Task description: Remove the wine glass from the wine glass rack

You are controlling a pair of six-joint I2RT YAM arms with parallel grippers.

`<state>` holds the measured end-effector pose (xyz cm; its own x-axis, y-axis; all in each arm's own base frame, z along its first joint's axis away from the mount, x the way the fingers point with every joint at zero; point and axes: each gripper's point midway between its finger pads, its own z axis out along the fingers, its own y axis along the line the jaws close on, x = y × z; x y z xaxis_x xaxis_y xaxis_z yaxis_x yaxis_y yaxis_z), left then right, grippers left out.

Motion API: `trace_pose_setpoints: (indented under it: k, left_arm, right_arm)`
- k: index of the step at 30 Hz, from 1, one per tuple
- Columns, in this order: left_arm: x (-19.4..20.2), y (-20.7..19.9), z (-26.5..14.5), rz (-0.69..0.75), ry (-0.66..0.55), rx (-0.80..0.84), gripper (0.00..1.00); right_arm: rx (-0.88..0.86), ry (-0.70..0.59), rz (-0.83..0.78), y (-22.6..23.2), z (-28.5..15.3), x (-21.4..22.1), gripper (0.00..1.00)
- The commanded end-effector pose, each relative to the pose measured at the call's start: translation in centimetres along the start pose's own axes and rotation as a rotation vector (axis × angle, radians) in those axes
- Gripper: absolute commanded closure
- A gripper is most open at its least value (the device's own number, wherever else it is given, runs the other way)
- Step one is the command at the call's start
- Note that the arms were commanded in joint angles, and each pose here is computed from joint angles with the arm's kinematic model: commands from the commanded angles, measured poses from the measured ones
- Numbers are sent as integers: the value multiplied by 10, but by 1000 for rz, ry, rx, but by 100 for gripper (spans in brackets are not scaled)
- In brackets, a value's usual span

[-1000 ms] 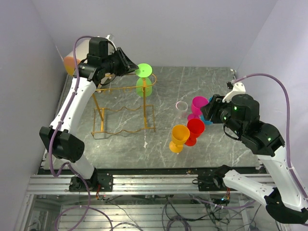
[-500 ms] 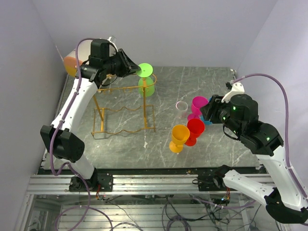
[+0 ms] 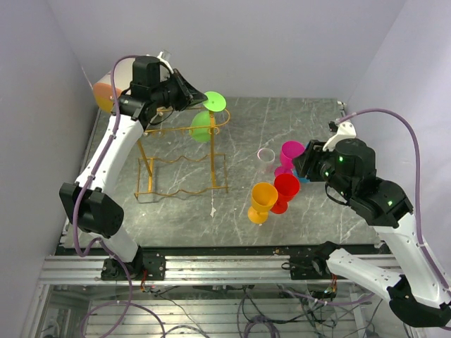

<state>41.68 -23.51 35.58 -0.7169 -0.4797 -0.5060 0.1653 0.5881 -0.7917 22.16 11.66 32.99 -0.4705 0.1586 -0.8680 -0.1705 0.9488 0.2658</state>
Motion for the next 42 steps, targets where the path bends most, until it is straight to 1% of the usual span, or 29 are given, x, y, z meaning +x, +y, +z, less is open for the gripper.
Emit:
trace_pose_setpoints:
  k: [1,6,12,30,35,42]
  left_arm:
    - [4,-15,2,4,12,71,89]
    - [0,-23,0,-16,-14,113,93]
    - [-6,-33,-4,-60,-71,171,93]
    - [-27,-28,-28,-126,-238,164,93]
    - [-31,-29,-23,-152,-251,196,93]
    - [-41,-24,-12,-169,-276,186,93]
  right_arm:
    - [-2,-32,4,-1,-2,-6,55]
    - [-8,-37,13,0,-4,-6,55]
    - [-14,-43,17,0,-4,-6,56]
    - [-59,-65,33,8,-4,-9,56]
    - [-70,-73,38,10,-5,-11,56]
    - [-97,-92,48,14,-8,-14,56]
